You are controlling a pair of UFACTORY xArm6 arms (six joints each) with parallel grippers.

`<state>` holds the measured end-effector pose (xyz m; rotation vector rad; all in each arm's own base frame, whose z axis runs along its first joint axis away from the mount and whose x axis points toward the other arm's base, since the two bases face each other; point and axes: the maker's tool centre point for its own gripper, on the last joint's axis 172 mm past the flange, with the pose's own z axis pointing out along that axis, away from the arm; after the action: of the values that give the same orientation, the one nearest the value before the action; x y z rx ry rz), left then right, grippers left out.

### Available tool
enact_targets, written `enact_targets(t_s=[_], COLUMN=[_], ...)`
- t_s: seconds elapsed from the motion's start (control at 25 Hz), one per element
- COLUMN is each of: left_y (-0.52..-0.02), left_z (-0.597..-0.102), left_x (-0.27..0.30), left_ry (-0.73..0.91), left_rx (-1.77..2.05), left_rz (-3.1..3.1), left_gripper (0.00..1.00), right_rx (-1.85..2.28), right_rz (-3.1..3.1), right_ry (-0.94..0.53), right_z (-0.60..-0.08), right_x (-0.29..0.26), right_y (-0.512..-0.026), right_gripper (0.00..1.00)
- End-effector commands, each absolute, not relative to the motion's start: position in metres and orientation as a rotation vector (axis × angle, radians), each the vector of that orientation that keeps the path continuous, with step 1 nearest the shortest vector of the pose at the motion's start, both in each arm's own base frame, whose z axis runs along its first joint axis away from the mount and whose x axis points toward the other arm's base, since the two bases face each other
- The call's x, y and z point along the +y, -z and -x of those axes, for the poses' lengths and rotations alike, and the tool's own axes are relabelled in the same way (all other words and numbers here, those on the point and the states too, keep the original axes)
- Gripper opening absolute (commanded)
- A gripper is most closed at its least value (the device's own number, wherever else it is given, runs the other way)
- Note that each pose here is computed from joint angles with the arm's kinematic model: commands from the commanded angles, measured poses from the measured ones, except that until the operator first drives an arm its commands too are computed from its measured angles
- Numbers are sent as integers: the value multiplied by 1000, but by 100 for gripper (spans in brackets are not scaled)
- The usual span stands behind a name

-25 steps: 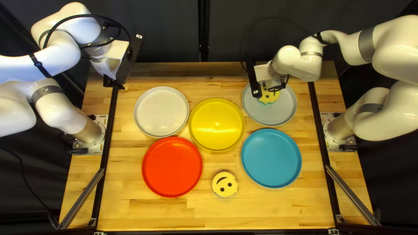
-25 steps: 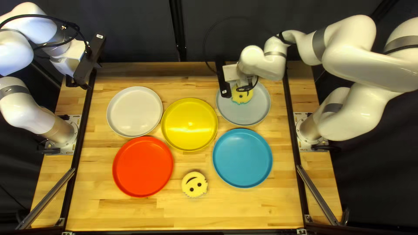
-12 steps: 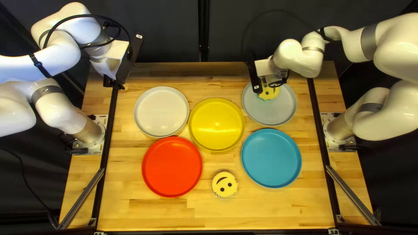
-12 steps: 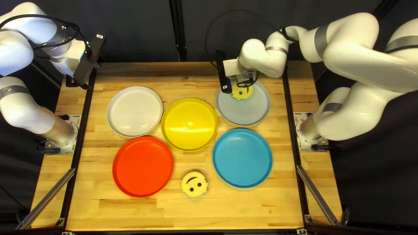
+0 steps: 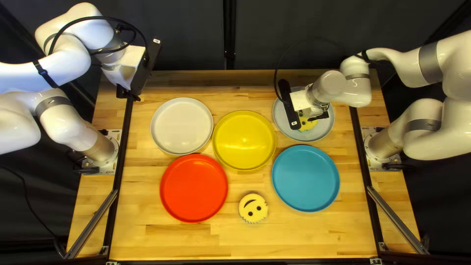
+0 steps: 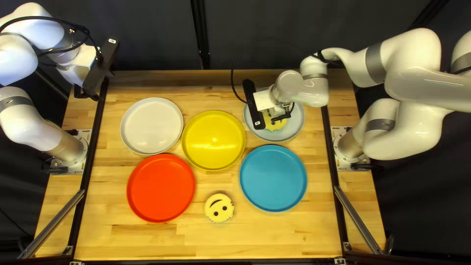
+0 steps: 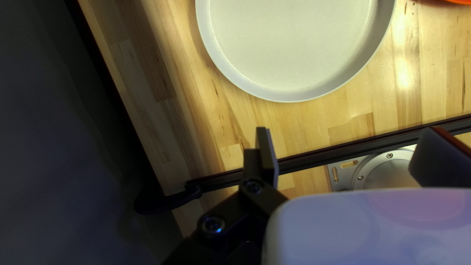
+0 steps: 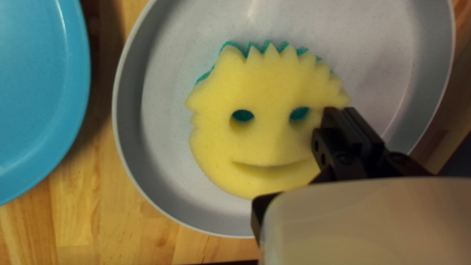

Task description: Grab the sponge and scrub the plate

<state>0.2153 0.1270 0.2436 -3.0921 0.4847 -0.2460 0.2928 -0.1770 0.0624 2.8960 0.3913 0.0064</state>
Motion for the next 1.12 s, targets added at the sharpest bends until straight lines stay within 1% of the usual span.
enact_targets(t_s=[0.04, 0.2, 0.36, 0.52, 0.72, 0.92, 1.12], left_y=[-244, -244, -244, -244, -244, -244, -244], left_z=[-215, -215, -215, -215, -215, -215, -215], left_x=[127, 127, 127, 127, 127, 127, 127], left_ry=[246, 246, 246, 246, 246, 246, 246], left_rx=[485, 485, 485, 485, 485, 485, 485], left_rz=[3092, 3092, 3092, 3092, 3092, 3092, 3092], left_gripper=[100, 100, 100, 100, 100, 100, 100], right_rx=[373, 356, 353, 340, 296, 232, 211], right_rz=[-2913, -2931, -2943, -2957, -3034, -3137, -3205], right_ry=[-27, -30, -30, -28, 1, 20, -3], right_z=[-297, -303, -301, -292, -298, -309, -323], right_x=[-208, -231, -229, -201, -167, -157, -135], right_y=[-67, -69, -63, -65, -77, -103, -114], right_gripper=[0, 0, 0, 0, 0, 0, 0])
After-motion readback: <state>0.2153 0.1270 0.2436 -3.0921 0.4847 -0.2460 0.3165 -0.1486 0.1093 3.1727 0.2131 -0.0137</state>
